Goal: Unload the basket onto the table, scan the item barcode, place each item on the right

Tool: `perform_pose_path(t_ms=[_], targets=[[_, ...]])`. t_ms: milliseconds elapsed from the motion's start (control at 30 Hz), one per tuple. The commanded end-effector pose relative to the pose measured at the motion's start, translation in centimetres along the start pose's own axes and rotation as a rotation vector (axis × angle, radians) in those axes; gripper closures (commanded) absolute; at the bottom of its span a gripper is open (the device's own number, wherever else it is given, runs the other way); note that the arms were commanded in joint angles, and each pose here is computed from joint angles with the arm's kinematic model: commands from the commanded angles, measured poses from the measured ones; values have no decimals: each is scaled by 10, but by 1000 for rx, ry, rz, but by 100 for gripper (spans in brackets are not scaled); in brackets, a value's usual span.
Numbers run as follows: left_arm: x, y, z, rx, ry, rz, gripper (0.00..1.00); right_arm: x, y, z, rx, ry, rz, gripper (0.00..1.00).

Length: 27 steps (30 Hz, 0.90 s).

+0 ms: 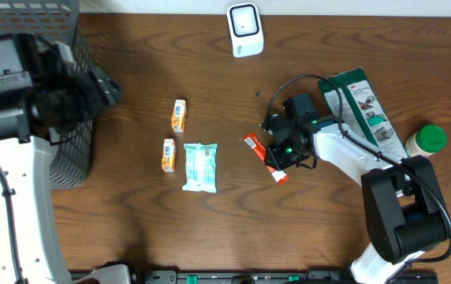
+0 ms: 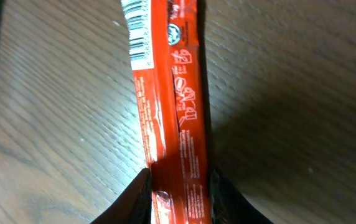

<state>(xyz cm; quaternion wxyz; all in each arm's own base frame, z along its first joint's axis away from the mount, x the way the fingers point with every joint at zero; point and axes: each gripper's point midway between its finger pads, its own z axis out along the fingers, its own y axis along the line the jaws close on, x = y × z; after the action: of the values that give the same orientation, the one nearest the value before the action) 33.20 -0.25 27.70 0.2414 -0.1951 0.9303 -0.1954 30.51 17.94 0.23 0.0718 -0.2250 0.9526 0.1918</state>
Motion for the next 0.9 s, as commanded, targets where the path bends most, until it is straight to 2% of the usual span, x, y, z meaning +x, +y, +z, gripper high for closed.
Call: perform_pose_path(t_ms=[0, 233, 267, 300, 333, 367, 467, 533, 600, 633, 667, 700, 733, 767, 800, 833, 867], targets=[[27, -18, 15, 64, 104, 19, 18, 5, 6, 6, -40, 14, 14, 74], [40, -37, 25, 91, 139, 83, 17, 16, -8, 5, 47, 59, 28, 68], [39, -38, 25, 92, 135, 72, 27, 16, -8, 5, 47, 60, 28, 68], [39, -38, 25, 90, 136, 54, 41, 16, -8, 5, 46, 59, 28, 73], [41, -39, 26, 90, 141, 38, 52, 15, -9, 5, 47, 58, 30, 81], [43, -41, 27, 92, 149, 37, 61, 14, -10, 2, 48, 53, 33, 83], [55, -50, 33, 101, 179, 72, 72, 5, -9, -10, 32, 29, 46, 82], [65, -59, 42, 111, 198, 110, 75, -1, -7, -21, 9, 3, 55, 78], [76, -71, 52, 134, 213, 159, 74, -5, -6, -29, -5, -20, 60, 68], [83, -82, 58, 158, 216, 199, 62, -4, -8, -33, -3, -21, 70, 62], [85, -86, 59, 166, 219, 214, 60, -1, -9, -34, -4, -12, 78, 61], [89, -90, 60, 172, 225, 227, 48, 2, -10, -34, -4, 0, 87, 60], [88, -95, 60, 185, 214, 240, 48, 7, -10, -34, -5, 18, 96, 59], [84, -101, 61, 206, 194, 247, 51, 11, -10, -35, -7, 34, 104, 58], [82, -105, 61, 214, 182, 243, 61, 14, -9, -35, -8, 45, 109, 56], [80, -108, 63, 217, 169, 248, 69, 16, -9, -35, -9, 54, 112, 47], [79, -109, 66, 206, 158, 247, 74, 18, -8, -35, -9, 60, 115, 46]])
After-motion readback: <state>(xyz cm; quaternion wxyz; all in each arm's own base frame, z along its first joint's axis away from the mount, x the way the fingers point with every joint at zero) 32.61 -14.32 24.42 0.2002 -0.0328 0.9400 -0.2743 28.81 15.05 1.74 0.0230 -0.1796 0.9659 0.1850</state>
